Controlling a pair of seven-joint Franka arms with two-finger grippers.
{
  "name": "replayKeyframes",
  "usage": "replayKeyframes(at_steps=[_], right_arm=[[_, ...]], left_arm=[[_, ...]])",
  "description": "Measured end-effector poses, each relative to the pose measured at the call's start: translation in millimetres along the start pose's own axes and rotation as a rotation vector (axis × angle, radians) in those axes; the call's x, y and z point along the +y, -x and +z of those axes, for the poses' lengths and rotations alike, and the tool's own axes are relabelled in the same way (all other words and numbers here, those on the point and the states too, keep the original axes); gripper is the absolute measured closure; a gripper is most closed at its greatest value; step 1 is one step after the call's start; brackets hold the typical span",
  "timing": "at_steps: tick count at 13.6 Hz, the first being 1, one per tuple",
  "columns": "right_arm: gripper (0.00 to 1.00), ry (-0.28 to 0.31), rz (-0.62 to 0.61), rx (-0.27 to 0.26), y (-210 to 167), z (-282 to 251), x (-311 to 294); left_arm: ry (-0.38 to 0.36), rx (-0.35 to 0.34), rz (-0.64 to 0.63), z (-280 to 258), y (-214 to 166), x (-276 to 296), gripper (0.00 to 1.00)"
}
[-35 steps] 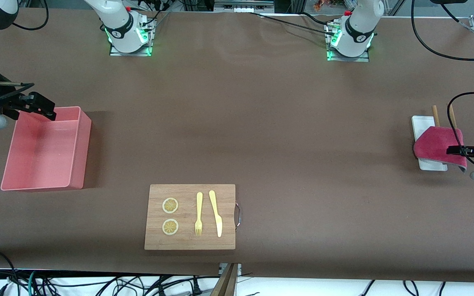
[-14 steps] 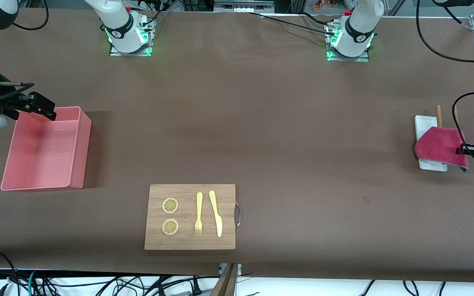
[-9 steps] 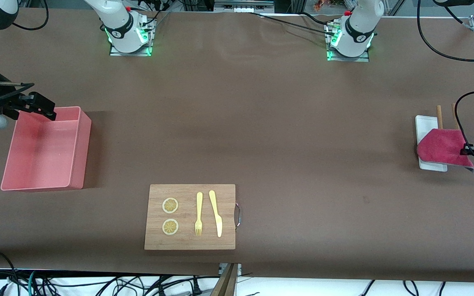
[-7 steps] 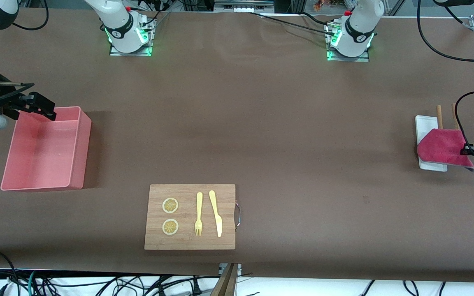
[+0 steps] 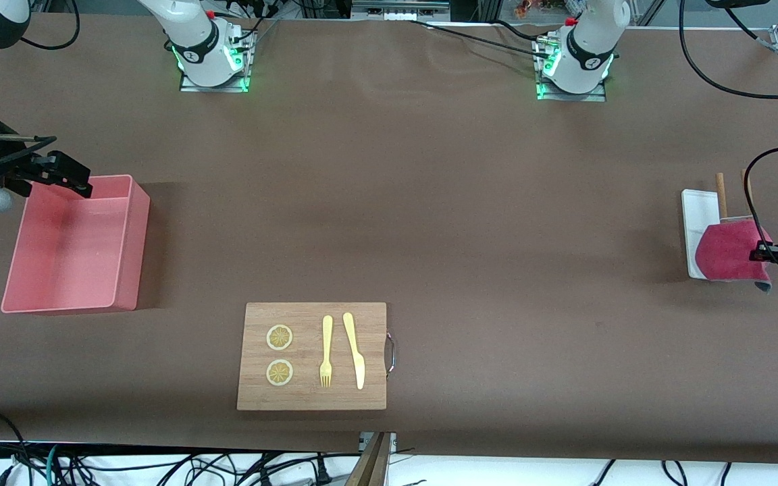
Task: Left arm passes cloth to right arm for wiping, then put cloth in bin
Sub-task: 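Lift the cloth with the left gripper while the right gripper rises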
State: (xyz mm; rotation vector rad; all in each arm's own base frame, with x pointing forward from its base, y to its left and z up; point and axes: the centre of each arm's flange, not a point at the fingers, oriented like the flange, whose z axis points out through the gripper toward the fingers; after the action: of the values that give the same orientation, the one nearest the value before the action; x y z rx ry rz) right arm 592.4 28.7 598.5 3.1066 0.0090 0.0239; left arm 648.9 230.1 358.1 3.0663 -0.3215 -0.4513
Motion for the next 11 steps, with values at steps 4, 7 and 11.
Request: replayKeyframes(at_steps=[4, 7, 11], right_arm=[[0.0, 0.0, 0.0, -0.001, 0, 1, 0], [0.0, 0.0, -0.001, -0.012, -1, 5, 0], [0.0, -0.002, -0.004, -0.099, -11, 44, -1]], left_arm=[[0.034, -0.064, -0.011, -60, -21, 111, 0.96], [0.075, -0.07, -0.019, -87, -42, 210, 0.96], [0.198, -0.124, -0.187, -90, -55, 352, 0.96]])
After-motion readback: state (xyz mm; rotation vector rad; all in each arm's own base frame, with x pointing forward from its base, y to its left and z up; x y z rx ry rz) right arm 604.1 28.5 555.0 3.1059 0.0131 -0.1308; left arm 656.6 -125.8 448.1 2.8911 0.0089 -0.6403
